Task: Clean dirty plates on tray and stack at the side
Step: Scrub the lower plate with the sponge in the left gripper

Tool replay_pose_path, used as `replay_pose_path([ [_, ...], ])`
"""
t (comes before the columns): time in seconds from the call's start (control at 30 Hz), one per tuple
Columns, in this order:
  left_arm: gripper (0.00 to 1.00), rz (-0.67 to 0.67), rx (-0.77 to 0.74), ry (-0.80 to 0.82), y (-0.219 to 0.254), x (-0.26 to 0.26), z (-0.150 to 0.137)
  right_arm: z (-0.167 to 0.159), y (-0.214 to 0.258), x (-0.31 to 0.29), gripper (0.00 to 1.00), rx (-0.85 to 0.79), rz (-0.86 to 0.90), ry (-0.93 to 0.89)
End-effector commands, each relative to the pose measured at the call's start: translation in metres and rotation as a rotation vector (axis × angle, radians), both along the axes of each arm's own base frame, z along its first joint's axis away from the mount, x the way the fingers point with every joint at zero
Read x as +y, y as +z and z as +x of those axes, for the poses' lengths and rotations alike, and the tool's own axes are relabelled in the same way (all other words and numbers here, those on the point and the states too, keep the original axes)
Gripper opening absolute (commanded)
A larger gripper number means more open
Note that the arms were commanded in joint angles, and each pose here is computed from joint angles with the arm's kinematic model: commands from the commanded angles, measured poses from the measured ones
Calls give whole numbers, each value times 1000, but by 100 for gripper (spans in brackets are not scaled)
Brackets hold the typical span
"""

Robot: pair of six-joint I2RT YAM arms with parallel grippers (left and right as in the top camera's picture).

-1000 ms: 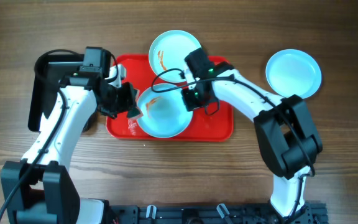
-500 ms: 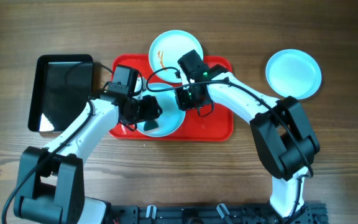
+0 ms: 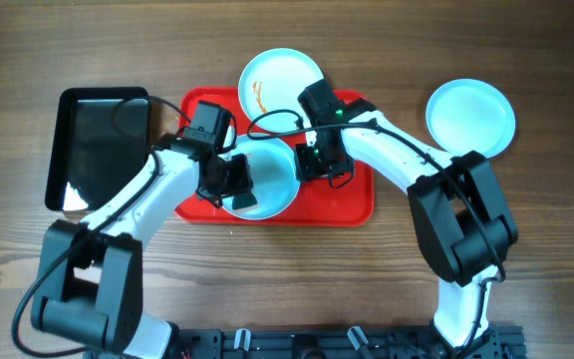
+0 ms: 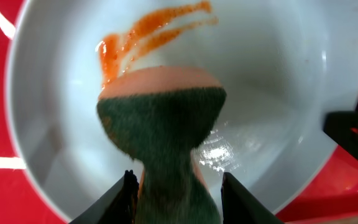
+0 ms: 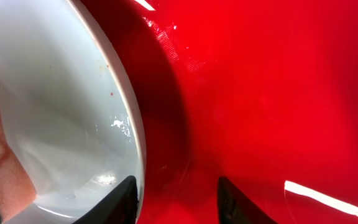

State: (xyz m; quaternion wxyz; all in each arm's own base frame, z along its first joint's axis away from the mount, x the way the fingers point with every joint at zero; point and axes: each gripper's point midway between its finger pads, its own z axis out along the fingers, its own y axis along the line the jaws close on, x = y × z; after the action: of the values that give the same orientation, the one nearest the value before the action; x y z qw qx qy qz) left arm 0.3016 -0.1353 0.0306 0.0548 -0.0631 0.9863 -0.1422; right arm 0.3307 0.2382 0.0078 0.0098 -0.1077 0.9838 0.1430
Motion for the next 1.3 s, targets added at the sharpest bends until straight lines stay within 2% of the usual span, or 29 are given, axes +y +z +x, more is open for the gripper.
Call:
replay_pose_path([
  [0.0,39,45,11,-2,-12,-6,2,0,-4,2,43,12,3,2],
  [0.03,36,80,12,22,-16,-2,2,0,-4,2,42,11,4,2],
  [0.07,27,100,9,29,-18,0,3,1,-4,2,42,11,4,2],
  [0.1,6,102,8,29,-18,0,3,0,-4,2,42,12,3,2],
  [0.13,4,100,6,31,-17,0,3,1,-4,2,41,11,4,2],
  [0.2,4,83,1,30,-11,-3,5,1,-4,2,41,10,4,2],
  [0.33,4,-85,-32,-21,16,-37,7,1,-4,3,41,9,5,2],
  [0.5,4,-85,-99,-50,12,-51,19,1,-4,3,40,8,6,1],
  [0.63,4,14,-124,-43,-19,-39,36,1,-5,2,36,11,4,2],
  [0.67,4,66,-133,-42,-28,-32,40,0,-5,2,27,13,3,1],
  [0.7,4,114,-140,-28,-33,-23,42,0,-5,2,22,16,1,2],
  [0.73,4,162,-147,-13,-35,-13,45,-1,-5,1,10,18,0,1],
  [0.77,4,222,-166,-19,-36,1,49,-1,-5,1,4,20,-1,1],
  [0.93,4,411,-202,31,-32,49,61,0,-6,-2,4,12,-23,-2],
  [1.03,4,427,-208,50,-27,57,62,0,-9,-10,4,5,-61,-7],
  [1.13,4,381,-239,57,-3,52,61,-1,-9,-10,4,7,-62,-10],
  [1.27,4,4,-273,-28,51,-8,47,0,-9,-10,4,11,-61,-30],
])
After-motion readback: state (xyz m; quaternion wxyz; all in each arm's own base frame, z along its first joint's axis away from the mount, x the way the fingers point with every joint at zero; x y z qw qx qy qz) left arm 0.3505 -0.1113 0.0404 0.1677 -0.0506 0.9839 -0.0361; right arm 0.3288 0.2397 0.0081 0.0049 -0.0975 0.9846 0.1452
